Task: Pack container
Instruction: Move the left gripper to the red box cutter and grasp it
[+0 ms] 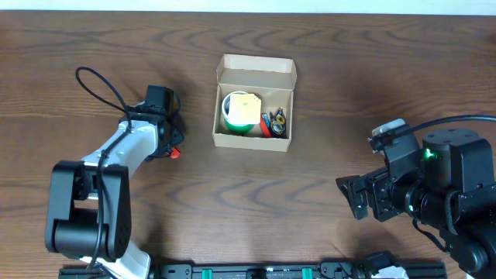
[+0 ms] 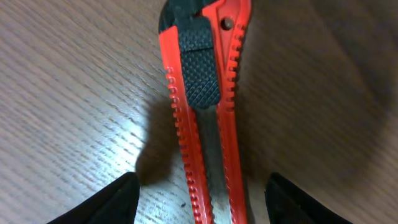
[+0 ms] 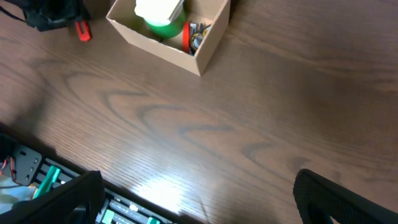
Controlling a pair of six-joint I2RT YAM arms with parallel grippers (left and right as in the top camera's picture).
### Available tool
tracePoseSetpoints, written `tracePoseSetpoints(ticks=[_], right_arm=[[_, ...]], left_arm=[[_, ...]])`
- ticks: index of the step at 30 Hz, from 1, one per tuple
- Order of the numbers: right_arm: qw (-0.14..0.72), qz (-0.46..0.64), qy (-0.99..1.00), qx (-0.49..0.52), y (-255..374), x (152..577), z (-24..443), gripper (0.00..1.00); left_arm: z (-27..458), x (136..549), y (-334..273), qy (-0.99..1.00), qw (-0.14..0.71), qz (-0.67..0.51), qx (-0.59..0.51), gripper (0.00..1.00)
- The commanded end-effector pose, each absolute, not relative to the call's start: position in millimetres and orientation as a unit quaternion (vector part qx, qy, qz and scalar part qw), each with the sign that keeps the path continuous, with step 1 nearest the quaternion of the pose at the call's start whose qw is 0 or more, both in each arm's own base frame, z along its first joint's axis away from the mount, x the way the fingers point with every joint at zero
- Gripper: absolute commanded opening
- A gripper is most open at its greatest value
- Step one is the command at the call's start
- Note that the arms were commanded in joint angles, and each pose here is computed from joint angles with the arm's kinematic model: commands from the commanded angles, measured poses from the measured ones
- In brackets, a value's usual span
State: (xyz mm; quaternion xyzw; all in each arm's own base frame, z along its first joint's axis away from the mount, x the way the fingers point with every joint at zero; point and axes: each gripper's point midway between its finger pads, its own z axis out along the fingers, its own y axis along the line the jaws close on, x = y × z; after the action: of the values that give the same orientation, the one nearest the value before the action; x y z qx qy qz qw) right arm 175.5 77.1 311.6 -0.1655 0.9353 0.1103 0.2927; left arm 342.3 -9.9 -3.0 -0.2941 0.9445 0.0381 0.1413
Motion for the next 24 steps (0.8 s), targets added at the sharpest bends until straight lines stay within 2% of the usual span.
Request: tracePoseSetpoints(ticks=[1,15,21,24], right_arm=[[0.294,0.105,0.935,-0.17,75.4,176.0,311.6,0.99],[0.294,0.105,0.935,-0.17,75.4,176.0,311.6,0.99],[0.294,0.105,0.935,-0.17,75.4,176.0,311.6,0.99],[0.294,0.105,0.935,-0.17,75.4,176.1,311.7,0.99]], left_arm=[[-14.5,338.9,-7.7,0.947,0.13,0.044,-0.29,0.64],[-23.8,338.8,-11.8,0.95,0.115,0.038,-0.288,0.23],[3.9,349.1,-13.0,0.952,0.137,0.031,-0.272,0.06],[40.1,363.1,-16.8,0.958,0.177,0.02,-0.225,0.06]])
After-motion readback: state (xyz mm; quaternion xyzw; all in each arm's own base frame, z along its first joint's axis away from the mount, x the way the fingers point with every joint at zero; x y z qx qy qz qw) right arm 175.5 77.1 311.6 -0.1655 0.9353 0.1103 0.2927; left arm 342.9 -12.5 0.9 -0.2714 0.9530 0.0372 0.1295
